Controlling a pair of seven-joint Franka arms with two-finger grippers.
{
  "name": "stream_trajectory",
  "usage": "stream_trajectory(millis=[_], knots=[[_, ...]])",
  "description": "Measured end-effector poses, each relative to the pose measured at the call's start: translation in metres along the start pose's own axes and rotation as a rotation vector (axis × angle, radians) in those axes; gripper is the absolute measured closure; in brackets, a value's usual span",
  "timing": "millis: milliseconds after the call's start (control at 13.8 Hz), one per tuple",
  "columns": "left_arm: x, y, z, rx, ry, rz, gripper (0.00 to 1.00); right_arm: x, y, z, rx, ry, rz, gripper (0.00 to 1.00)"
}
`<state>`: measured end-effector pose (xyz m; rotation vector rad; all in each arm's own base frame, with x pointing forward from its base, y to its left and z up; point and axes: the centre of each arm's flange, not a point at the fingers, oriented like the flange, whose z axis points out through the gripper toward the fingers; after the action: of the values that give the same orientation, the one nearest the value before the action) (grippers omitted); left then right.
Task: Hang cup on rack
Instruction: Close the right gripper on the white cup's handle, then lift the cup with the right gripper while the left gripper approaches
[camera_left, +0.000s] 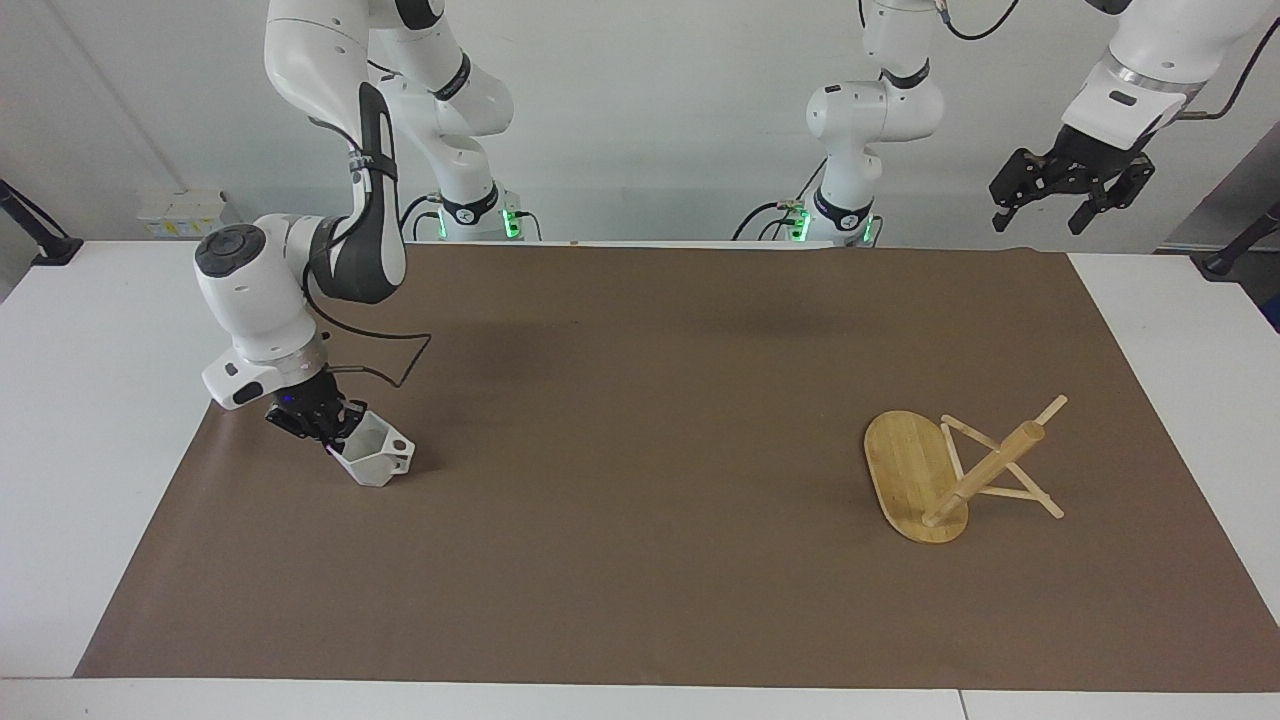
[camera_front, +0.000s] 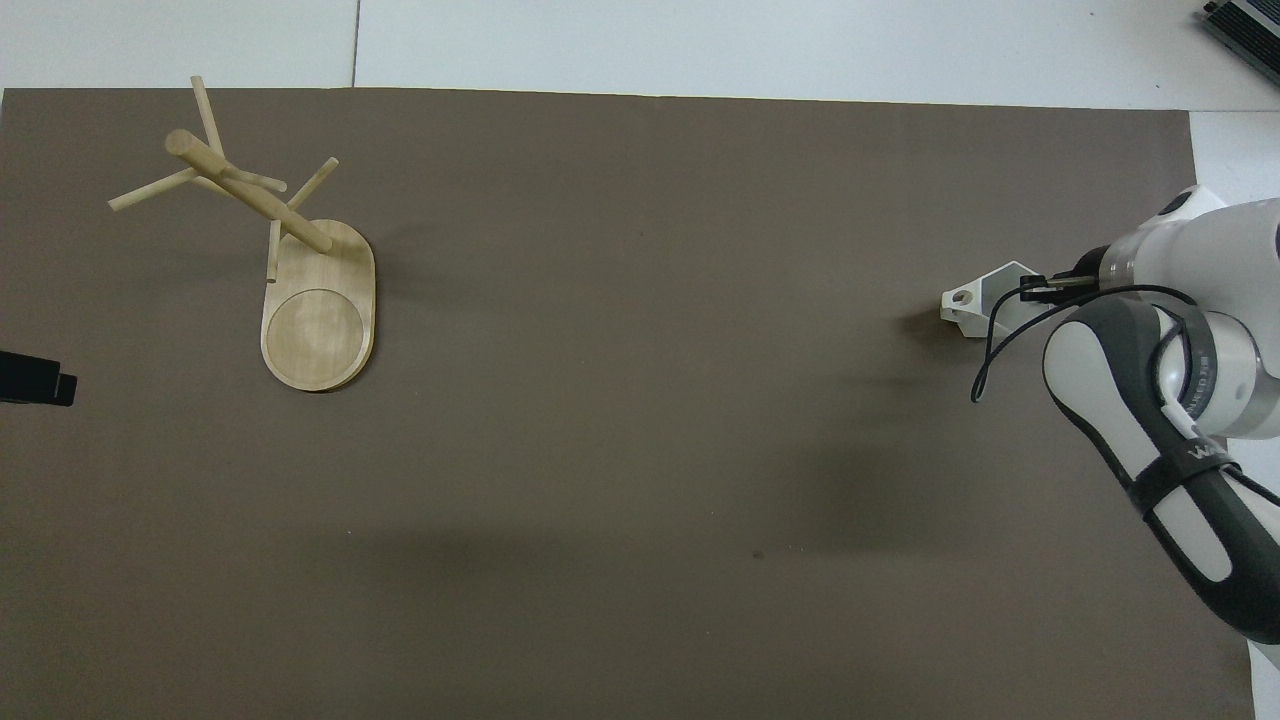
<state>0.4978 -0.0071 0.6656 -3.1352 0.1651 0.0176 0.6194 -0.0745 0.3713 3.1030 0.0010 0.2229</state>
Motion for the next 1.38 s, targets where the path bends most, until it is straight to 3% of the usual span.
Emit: stream_trajectory(millis=[218, 435, 1016, 1379], knots=[[0.0, 0.0, 0.0, 0.0, 0.0, 0.0, 0.0, 0.008, -0.004, -0.024, 0.014, -0.066, -0.006, 0.95], [0.0, 0.0, 0.0, 0.0, 0.0, 0.0, 0.0, 0.022, -0.022, -0.082, 0.138, -0.106, 0.03, 0.95], [-0.003, -0.007, -0.004, -0.001, 0.008, -0.015, 0.0, 0.018, -0.12, -0.176, 0.52, -0.055, 0.106, 0.95], [-0.012, -0.005, -0.021, 0.002, 0.067, -0.009, 0.0, 0.005, -0.214, -0.224, 0.606, -0.048, 0.026, 0.95]])
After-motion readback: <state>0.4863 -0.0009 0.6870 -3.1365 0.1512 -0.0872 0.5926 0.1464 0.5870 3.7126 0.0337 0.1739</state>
